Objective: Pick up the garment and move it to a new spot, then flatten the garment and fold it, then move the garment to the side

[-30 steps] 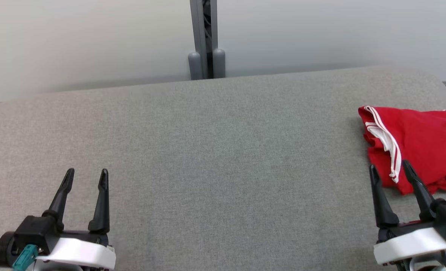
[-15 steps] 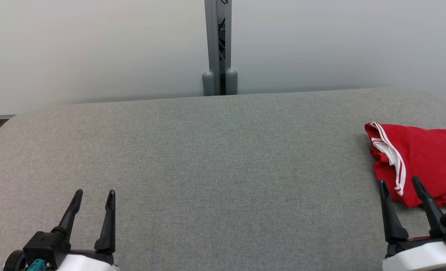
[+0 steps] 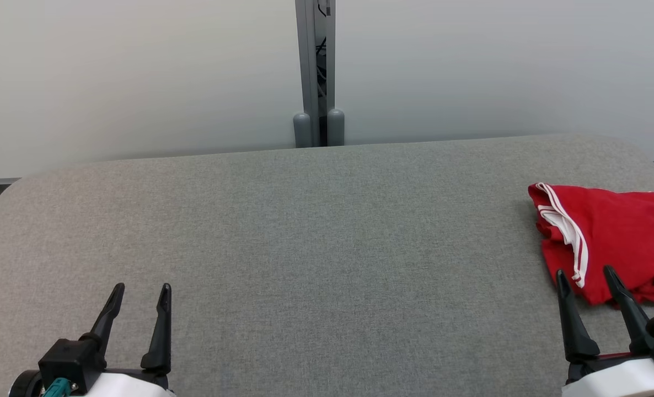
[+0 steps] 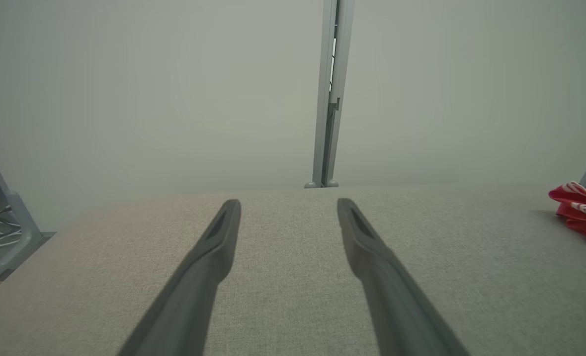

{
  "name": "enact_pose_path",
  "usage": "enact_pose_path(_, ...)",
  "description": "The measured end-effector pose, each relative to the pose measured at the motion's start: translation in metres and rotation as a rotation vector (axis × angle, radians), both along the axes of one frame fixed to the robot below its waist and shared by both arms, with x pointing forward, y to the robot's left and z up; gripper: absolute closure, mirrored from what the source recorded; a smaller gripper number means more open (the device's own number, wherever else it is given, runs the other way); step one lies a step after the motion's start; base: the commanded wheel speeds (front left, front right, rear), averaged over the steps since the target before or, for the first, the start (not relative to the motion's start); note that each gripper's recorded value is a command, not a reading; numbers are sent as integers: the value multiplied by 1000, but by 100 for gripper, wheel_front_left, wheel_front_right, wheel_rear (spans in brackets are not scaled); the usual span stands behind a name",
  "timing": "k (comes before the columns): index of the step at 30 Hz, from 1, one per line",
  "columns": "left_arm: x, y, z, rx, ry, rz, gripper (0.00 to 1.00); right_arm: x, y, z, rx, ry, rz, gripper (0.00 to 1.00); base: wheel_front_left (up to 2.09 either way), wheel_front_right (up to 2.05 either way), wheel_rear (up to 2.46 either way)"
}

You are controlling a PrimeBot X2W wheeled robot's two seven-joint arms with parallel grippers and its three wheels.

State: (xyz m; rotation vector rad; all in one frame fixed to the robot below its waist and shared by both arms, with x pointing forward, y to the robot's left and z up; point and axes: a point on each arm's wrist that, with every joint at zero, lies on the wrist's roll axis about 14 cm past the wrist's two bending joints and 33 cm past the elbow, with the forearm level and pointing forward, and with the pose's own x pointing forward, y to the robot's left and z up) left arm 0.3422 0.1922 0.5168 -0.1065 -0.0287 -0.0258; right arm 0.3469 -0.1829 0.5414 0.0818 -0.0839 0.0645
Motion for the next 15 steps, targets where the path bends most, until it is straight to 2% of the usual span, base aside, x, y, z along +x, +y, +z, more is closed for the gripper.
enact_pose_path(15, 3, 2, -5, 3, 20, 1, 0, 0, 5, -5, 13, 15, 16, 0, 0, 0, 0)
